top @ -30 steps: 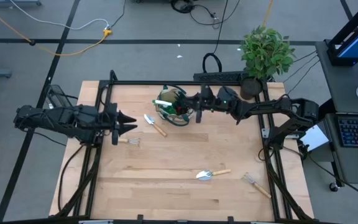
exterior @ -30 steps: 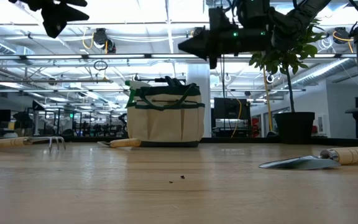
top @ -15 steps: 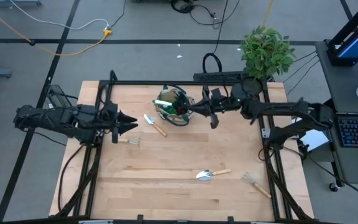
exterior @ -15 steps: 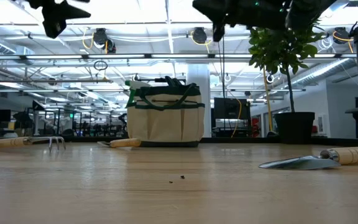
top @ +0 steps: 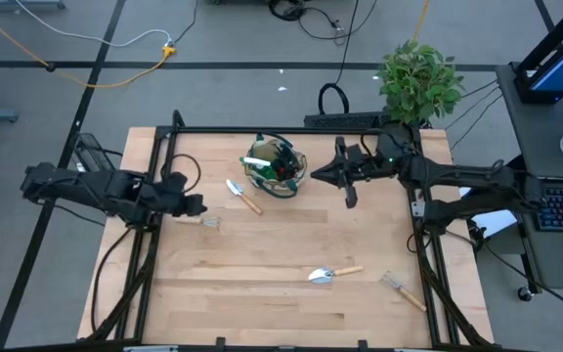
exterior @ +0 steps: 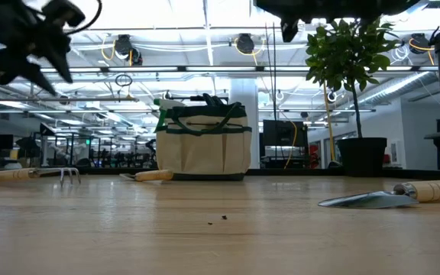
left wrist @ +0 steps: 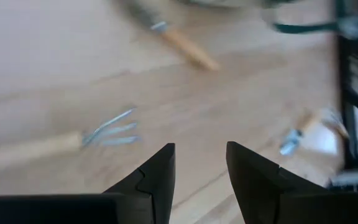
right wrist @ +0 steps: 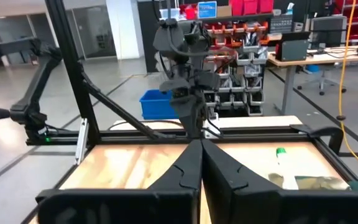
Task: Pick & Place Garden tools in Gardening bag
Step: Put the brown hand rake into the gardening bag
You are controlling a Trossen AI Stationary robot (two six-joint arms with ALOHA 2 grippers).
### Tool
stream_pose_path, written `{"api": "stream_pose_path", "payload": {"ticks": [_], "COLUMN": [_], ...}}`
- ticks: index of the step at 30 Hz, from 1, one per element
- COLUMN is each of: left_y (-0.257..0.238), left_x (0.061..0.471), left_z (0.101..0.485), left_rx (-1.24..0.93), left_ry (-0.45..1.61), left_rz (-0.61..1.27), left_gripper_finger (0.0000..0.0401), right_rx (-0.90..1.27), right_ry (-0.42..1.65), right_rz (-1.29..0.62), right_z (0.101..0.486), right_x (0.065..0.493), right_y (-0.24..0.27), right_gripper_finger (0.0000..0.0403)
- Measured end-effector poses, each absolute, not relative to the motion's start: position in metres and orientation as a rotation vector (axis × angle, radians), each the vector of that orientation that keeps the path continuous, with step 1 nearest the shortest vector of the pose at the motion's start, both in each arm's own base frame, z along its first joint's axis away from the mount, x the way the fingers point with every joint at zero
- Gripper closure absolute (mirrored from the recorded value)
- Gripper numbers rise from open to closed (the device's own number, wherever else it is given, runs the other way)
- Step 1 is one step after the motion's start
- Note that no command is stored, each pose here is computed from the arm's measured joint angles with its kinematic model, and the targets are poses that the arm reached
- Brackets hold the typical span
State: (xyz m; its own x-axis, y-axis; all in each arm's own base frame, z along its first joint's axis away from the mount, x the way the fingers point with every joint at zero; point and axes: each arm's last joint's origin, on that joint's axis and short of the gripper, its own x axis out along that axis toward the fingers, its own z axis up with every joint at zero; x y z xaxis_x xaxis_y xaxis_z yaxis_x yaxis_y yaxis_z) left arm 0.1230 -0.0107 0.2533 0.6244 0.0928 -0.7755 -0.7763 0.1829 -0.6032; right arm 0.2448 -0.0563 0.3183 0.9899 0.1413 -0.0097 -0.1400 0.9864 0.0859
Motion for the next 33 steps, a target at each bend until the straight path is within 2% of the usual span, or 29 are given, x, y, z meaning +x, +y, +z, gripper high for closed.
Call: {"api": "stream_pose_path", "payload": {"ticks": [4, 15, 21, 33], "left_y": [-0.011, -0.014, -0.015, -0.017], "left_x": [0.123, 0.134, 0.139, 0.154], "left_z": [0.247, 0.233, 0.224, 0.207], "left_rx": [-1.367, -1.562, -1.602, -1.527], "left_ry": [0.699, 0.751, 0.772, 0.828], "left_rz": [0.82, 1.036, 1.192, 1.316], "left_gripper_finger": [0.0252, 0.0252, 0.0252, 0.0252], "right_rx": [0.074, 0.001, -0.04, -0.072], "right_ry": [0.033, 0.039, 0.037, 0.037], "right_rz": [0.139, 0.139, 0.14, 0.115], "right_z": [0.317, 0.316, 0.316, 0.316], "right_x": [0.243, 0.243, 0.243, 0.241], "right_y": [-0.056, -0.056, -0.056, -0.063], "right_gripper_finger": [0.0403, 0.0403, 0.0403, 0.0403]}}
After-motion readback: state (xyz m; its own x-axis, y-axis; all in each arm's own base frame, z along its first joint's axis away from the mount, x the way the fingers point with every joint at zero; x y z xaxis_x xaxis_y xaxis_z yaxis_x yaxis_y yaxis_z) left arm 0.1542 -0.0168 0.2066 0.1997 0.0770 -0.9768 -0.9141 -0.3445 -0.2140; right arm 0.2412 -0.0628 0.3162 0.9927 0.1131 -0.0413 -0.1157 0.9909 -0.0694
